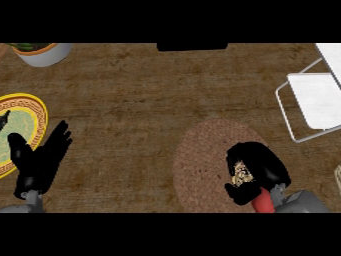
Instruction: Pick the cupcake from the placemat and place it in the tiered shelf
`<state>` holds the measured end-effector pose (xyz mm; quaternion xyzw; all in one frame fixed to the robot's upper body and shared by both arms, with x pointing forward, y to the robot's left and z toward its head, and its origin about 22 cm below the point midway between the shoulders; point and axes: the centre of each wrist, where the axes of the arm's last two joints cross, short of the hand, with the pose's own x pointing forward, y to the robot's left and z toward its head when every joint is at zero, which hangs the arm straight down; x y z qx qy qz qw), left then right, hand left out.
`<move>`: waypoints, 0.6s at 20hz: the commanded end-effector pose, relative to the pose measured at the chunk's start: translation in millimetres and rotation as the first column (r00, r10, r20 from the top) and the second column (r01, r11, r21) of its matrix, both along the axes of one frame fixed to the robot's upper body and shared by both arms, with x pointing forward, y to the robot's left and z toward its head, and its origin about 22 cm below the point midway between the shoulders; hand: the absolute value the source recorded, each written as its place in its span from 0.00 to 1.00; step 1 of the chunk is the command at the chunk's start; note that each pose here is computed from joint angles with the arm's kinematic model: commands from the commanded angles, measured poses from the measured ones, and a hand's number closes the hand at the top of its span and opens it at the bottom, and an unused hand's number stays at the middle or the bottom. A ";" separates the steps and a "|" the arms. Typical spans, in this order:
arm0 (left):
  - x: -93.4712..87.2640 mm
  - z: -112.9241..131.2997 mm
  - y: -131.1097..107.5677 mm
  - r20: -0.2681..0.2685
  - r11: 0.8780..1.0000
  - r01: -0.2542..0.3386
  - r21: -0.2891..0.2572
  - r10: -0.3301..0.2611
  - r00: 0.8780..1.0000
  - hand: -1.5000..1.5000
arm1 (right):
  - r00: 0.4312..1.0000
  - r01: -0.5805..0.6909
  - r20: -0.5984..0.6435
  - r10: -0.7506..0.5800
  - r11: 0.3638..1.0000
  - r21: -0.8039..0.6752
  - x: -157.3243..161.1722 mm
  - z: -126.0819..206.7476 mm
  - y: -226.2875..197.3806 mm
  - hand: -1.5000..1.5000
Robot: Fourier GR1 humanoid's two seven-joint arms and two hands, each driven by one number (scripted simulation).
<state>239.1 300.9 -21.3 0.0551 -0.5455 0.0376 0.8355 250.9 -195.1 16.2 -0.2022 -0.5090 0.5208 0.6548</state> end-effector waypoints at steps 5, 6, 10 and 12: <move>-10.1 -14.2 -3.4 -0.050 0.999 -0.032 -0.014 0.031 0.998 0.50 | 0.965 -0.008 0.262 -0.023 0.993 0.117 -51.3 83.4 -87.1 1.00; -14.8 -15.1 3.9 -0.051 0.999 -0.047 -0.002 0.047 0.998 0.50 | 0.957 0.003 0.285 -0.047 0.988 0.154 -58.8 95.7 -91.0 1.00; -12.0 -10.7 8.2 -0.066 0.999 -0.040 -0.011 0.040 0.997 0.50 | 0.898 0.025 0.426 -0.106 0.981 0.190 -82.3 151.6 -99.0 1.00; -10.9 -0.5 20.0 -0.053 0.999 -0.045 0.014 0.045 0.998 0.50 | 0.856 0.059 0.492 -0.158 0.976 0.211 -89.9 179.3 -110.8 1.00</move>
